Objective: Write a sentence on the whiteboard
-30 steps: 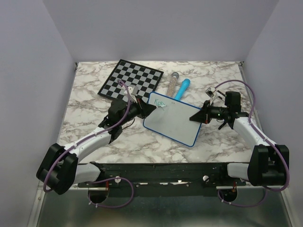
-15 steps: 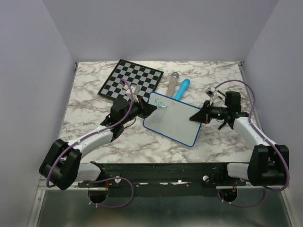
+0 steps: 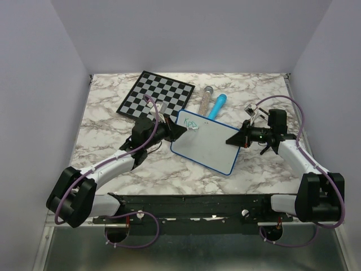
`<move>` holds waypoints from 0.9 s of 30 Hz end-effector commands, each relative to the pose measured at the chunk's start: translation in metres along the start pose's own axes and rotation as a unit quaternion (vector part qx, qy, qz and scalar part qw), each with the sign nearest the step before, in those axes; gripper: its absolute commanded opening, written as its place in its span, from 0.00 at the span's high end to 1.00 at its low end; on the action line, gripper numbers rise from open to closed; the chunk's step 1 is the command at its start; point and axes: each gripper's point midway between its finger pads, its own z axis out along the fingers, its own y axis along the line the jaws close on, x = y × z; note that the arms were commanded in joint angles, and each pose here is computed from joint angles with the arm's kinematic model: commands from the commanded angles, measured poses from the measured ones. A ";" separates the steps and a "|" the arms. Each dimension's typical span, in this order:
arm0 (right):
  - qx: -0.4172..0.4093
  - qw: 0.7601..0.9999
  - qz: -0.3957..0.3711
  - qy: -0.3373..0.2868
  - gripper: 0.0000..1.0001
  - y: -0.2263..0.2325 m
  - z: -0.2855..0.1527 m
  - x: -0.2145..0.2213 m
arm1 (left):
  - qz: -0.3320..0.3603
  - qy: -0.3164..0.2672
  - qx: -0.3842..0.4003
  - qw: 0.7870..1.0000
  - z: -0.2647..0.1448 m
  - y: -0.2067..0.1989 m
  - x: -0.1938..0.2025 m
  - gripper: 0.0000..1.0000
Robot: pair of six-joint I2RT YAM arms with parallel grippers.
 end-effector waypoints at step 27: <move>-0.003 0.999 -0.035 -0.008 0.99 0.005 -0.001 -0.013 | -0.001 -0.017 0.015 1.000 -0.010 -0.012 -0.011 1.00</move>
